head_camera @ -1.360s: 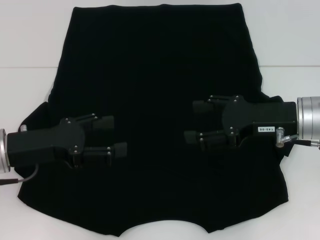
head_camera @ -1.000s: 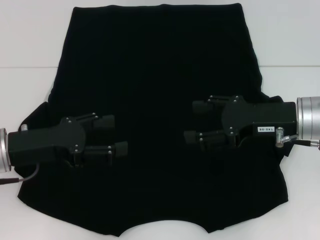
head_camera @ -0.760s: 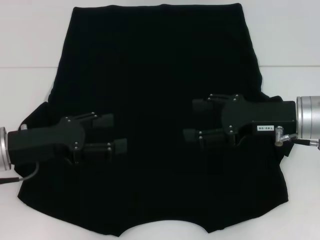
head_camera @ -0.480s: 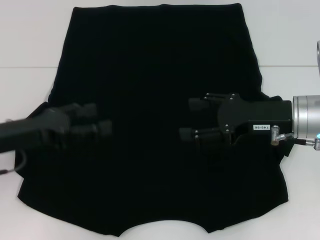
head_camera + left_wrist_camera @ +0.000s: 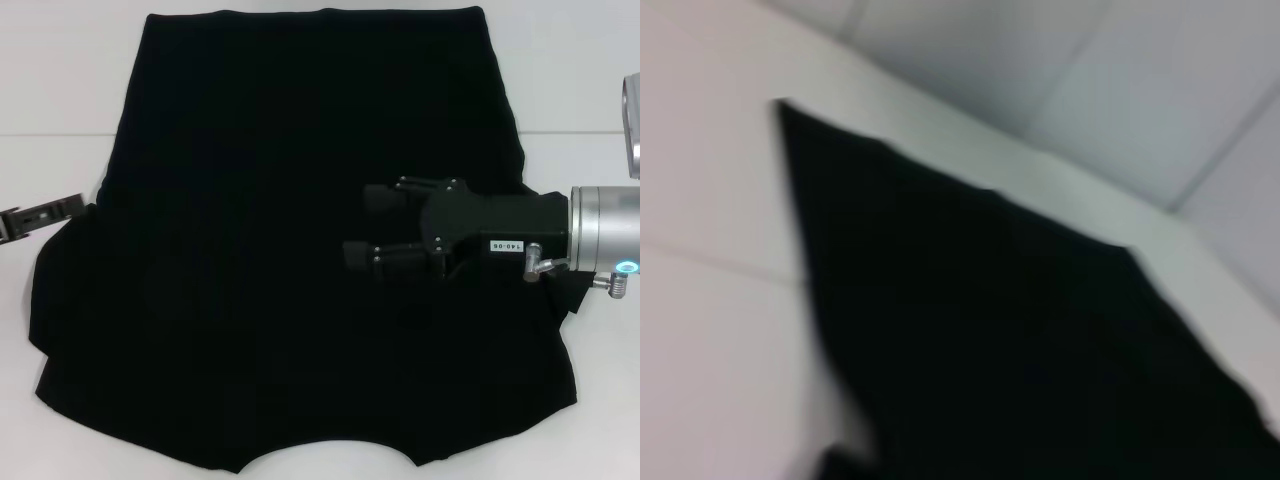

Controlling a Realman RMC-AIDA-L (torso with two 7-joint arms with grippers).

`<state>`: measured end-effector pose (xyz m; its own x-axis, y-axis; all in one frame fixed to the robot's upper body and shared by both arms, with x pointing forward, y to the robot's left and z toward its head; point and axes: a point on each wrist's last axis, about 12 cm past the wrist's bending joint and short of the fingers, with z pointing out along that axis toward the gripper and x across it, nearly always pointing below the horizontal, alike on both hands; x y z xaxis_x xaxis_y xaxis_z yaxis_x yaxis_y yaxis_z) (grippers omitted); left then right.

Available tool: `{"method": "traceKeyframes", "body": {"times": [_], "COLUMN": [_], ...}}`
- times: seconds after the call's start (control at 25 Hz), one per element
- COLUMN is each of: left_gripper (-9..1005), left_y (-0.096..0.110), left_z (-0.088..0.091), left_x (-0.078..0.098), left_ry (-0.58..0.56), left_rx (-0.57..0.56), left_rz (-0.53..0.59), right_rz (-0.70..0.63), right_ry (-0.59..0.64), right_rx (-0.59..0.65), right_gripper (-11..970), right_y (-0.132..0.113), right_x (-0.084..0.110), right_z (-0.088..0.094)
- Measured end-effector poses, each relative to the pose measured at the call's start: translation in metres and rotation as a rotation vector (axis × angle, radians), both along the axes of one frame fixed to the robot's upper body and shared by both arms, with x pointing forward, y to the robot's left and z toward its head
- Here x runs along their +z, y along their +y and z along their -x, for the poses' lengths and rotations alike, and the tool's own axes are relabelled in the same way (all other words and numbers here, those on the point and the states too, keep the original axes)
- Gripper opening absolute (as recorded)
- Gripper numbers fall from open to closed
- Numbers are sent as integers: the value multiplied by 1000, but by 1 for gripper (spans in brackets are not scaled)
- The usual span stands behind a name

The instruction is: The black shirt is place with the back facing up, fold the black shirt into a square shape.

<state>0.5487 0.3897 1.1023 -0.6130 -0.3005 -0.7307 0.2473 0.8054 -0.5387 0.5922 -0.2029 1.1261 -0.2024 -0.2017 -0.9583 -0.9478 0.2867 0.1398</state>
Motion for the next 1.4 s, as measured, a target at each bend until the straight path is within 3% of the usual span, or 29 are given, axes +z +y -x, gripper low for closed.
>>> {"method": "traceKeyframes", "body": {"times": [0.44, 0.8, 1.4], "left_gripper": [896, 892, 885], "left_y": [16, 5, -3], "left_z": [2, -7, -8], "left_x": [-1, -10, -17], "left_ry": [222, 262, 280], "left_rx": [57, 30, -4], "left_rz": [-129, -220, -234], "right_rz": [-17, -27, -37], "right_ry": [24, 27, 26], "right_rx": [-12, -17, -30], "right_gripper": [917, 916, 917], "right_y": [7, 8, 6], "right_x": [-4, -4, -4], "right_z": [-2, -2, -2]}}
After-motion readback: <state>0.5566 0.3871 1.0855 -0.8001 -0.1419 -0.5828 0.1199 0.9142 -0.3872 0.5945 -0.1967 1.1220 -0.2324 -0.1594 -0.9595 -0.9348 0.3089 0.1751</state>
